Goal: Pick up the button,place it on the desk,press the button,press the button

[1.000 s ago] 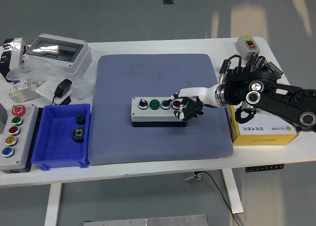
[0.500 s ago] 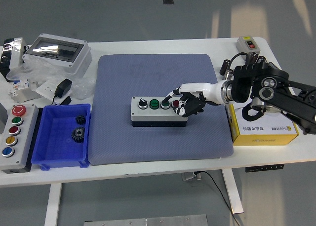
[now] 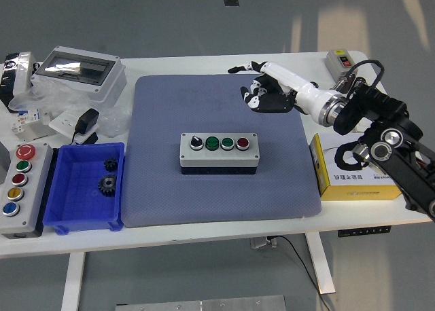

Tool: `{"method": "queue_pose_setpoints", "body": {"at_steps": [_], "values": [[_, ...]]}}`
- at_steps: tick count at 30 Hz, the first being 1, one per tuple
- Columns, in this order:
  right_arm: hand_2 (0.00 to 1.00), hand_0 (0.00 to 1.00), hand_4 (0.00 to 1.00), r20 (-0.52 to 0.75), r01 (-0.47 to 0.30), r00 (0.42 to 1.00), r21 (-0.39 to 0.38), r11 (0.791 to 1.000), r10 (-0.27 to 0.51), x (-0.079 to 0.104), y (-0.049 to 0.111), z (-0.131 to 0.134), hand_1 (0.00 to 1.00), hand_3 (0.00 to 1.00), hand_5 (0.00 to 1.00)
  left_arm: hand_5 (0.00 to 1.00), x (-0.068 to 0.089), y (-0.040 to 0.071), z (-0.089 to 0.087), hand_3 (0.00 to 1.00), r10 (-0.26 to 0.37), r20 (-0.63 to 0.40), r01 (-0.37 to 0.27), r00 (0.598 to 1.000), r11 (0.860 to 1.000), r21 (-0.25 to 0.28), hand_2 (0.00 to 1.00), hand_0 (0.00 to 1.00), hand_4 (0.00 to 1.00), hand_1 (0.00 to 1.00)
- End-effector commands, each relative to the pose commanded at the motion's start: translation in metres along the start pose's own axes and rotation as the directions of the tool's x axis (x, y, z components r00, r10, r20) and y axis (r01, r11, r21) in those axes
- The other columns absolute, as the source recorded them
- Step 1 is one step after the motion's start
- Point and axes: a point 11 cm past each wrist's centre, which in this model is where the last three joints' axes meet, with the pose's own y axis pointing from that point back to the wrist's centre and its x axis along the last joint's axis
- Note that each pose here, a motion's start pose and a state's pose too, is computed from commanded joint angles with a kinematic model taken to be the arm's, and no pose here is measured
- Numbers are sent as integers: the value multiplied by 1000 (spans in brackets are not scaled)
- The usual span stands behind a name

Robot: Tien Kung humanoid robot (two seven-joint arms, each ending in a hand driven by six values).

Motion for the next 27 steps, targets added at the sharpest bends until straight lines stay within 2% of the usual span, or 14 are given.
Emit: {"method": "queue_pose_setpoints", "body": {"at_steps": [2, 3, 5, 8, 9, 11, 14, 15, 16, 18, 20, 21, 24, 27], "values": [[215, 29, 275, 66, -123, 991, 51, 991, 119, 11, 7, 4, 106, 821, 50, 172, 1, 0, 1, 595, 2, 4, -2, 1000, 1000, -4, 552, 644, 613, 631], [307, 17, 438, 97, -180, 980, 65, 981, 173, 17, 12, 7, 149, 836, 309, 168, 2, 1, 2, 596, 4, 7, -4, 1000, 1000, -7, 551, 645, 610, 630], [307, 17, 438, 146, -290, 950, 78, 954, 277, 30, 23, 17, 149, 836, 309, 168, 3, 1, 5, 596, 7, 11, -7, 1000, 1000, -12, 551, 645, 610, 630], [307, 17, 438, 221, -464, 869, 60, 884, 442, 52, 47, 39, 149, 836, 309, 168, 7, 3, 10, 596, 14, 24, -14, 1000, 1000, -24, 551, 645, 610, 630], [504, 203, 463, 236, -508, 843, 51, 860, 484, 58, 55, 46, 351, 758, 288, 168, 7, 3, 11, 595, 16, 28, -15, 999, 1000, -27, 551, 645, 609, 632], [504, 203, 463, 261, -594, 779, 19, 804, 570, 69, 74, 63, 351, 758, 288, 168, 9, 5, 15, 595, 19, 37, -18, 999, 999, -32, 551, 645, 609, 632], [504, 203, 463, 272, -679, 701, -26, 733, 659, 77, 97, 86, 351, 758, 288, 168, 12, 6, 18, 595, 26, 46, -24, 999, 999, -39, 551, 645, 609, 632], [611, 451, 480, 274, -700, 679, -37, 713, 681, 79, 102, 92, 564, 690, 293, 169, 13, 6, 20, 594, 29, 48, -27, 998, 999, -42, 552, 645, 607, 632], [611, 451, 480, 279, -716, 662, -41, 697, 696, 81, 106, 95, 564, 690, 293, 169, 15, 7, 21, 594, 32, 48, -30, 998, 999, -43, 552, 645, 607, 632], [611, 451, 480, 294, -735, 638, -44, 677, 712, 83, 110, 100, 564, 690, 293, 169, 18, 8, 22, 594, 38, 48, -36, 998, 998, -45, 552, 645, 607, 632], [611, 451, 480, 305, -743, 626, -45, 667, 718, 84, 111, 102, 564, 690, 293, 169, 20, 8, 23, 594, 42, 47, -40, 998, 998, -45, 552, 645, 607, 632], [664, 577, 486, 312, -745, 622, -47, 665, 718, 84, 110, 104, 637, 682, 287, 169, 21, 8, 23, 594, 45, 47, -43, 998, 998, -44, 553, 645, 606, 632], [664, 577, 486, 338, -740, 618, -56, 671, 710, 80, 108, 108, 637, 682, 287, 169, 23, 8, 21, 594, 49, 44, -47, 998, 998, -38, 553, 645, 606, 632], [675, 600, 495, 362, -726, 622, -65, 685, 694, 74, 106, 112, 648, 675, 281, 168, 25, 7, 19, 596, 50, 41, -49, 998, 998, -31, 555, 645, 604, 632]]}}
